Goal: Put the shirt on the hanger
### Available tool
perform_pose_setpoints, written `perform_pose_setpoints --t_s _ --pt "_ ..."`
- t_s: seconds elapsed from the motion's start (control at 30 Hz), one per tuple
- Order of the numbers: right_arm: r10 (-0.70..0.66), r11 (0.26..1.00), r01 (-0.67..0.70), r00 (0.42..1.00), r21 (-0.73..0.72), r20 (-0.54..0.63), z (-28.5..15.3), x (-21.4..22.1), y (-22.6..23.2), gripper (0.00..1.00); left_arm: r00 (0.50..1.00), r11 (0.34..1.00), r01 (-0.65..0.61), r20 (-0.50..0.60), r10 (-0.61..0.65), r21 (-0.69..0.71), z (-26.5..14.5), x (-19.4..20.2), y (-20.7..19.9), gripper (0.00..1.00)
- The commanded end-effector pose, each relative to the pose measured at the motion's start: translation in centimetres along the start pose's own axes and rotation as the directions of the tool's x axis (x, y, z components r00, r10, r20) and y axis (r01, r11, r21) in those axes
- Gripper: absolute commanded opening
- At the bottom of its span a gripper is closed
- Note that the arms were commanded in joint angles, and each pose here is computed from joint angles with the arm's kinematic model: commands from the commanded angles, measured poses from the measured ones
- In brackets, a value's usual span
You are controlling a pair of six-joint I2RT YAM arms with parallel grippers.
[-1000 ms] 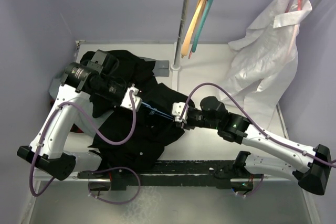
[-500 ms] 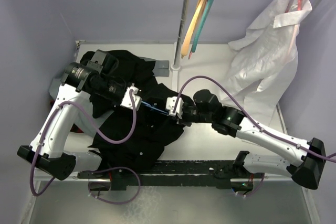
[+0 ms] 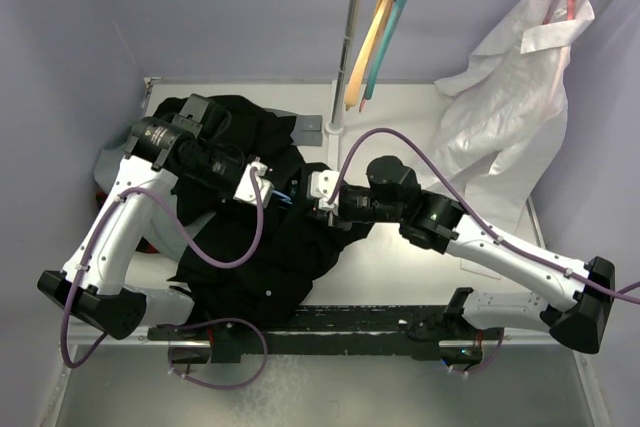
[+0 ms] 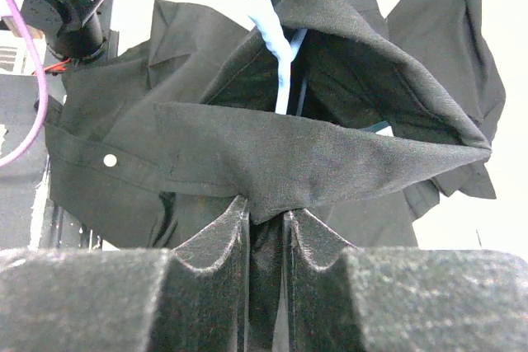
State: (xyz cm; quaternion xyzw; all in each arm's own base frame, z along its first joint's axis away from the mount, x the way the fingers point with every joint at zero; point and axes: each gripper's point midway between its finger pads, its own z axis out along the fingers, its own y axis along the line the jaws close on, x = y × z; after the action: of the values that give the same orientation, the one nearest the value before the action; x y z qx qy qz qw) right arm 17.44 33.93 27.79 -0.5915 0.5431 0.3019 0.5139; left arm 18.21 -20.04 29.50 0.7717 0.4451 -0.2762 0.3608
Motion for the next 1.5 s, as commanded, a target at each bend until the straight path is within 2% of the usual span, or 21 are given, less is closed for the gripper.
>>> perform_pose_setpoints --t_s 0.0,0.13,0.3,0.37,0.4,0.43,0.57,0.67,0.7,0.73,0.77,0.97,1.17,1.33,1.47 --pt "-0.012 1.000 0.012 0.998 0.003 0.063 0.8 -1.4 -0.4 0.22 0.997 0.999 -0.031 0.073 0.030 0.009 0.3 -1.5 -0.3 0.00" --pt "0.001 1.000 0.000 0.999 -0.019 0.052 1.3 -0.4 0.1 0.27 0.997 0.999 -0.034 0.074 0.033 0.006 0.3 -1.5 -0.2 0.00" --pt "0.025 1.000 -0.025 0.999 -0.017 0.034 1.4 1.2 0.6 0.25 0.997 0.999 -0.045 0.064 0.045 -0.005 0.0 -1.6 -0.1 0.00" --pt "0.029 1.000 -0.029 0.999 -0.012 0.031 1.4 1.7 0.8 0.19 0.997 0.999 -0.048 0.062 0.048 -0.010 0.0 -1.7 -0.1 0.00" --pt "0.035 0.999 -0.035 0.999 -0.013 0.030 1.4 1.9 0.8 0.13 0.997 0.999 -0.047 0.062 0.048 -0.013 -0.1 -1.7 0.0 0.00" --pt "0.037 0.999 -0.037 0.999 -0.010 0.033 1.5 1.8 0.8 0.01 0.997 0.999 -0.047 0.062 0.048 -0.015 -0.1 -1.7 0.0 0.00" --pt "0.062 0.996 -0.064 0.997 0.055 0.034 1.0 2.3 0.1 0.00 0.998 0.998 -0.034 0.053 0.037 -0.055 -0.2 -1.7 1.0 0.02" --pt "0.092 0.985 -0.098 0.995 0.143 0.046 -0.3 2.8 -0.6 0.00 1.000 0.986 0.010 -0.015 -0.013 -0.166 -1.2 -1.0 3.2 0.44" --pt "0.096 0.980 -0.104 0.994 0.169 0.053 -0.9 2.9 -0.7 0.00 0.999 0.979 0.008 -0.045 -0.017 -0.203 -1.7 -0.5 3.7 0.66" --pt "0.103 0.974 -0.113 0.993 0.194 0.061 -1.5 3.0 -0.8 0.00 0.997 0.970 -0.002 -0.074 -0.017 -0.242 -2.4 0.1 4.2 0.96" --pt "0.111 0.969 -0.125 0.991 0.213 0.073 -2.1 3.0 -0.9 0.00 0.995 0.959 -0.011 -0.097 -0.017 -0.284 -3.2 0.6 4.6 1.00" --pt "0.187 0.923 -0.199 0.980 0.330 0.069 -5.2 4.4 -1.2 0.00 0.985 0.893 -0.009 -0.159 -0.070 -0.451 -8.1 2.0 6.0 0.99" --pt "0.237 0.911 -0.236 0.971 0.338 0.039 -6.8 4.0 -0.9 0.00 0.944 0.901 0.017 -0.291 -0.157 -0.433 -8.9 6.5 4.2 0.99" --pt "0.258 0.913 -0.253 0.966 0.321 0.029 -7.5 3.7 -0.3 0.00 0.903 0.874 0.124 -0.311 -0.295 -0.470 -9.3 10.0 4.6 0.99" --pt "0.262 0.921 -0.261 0.964 0.288 0.037 -7.6 3.4 0.3 0.00 0.899 0.888 0.164 -0.306 -0.314 -0.428 -8.9 11.6 4.4 0.99"
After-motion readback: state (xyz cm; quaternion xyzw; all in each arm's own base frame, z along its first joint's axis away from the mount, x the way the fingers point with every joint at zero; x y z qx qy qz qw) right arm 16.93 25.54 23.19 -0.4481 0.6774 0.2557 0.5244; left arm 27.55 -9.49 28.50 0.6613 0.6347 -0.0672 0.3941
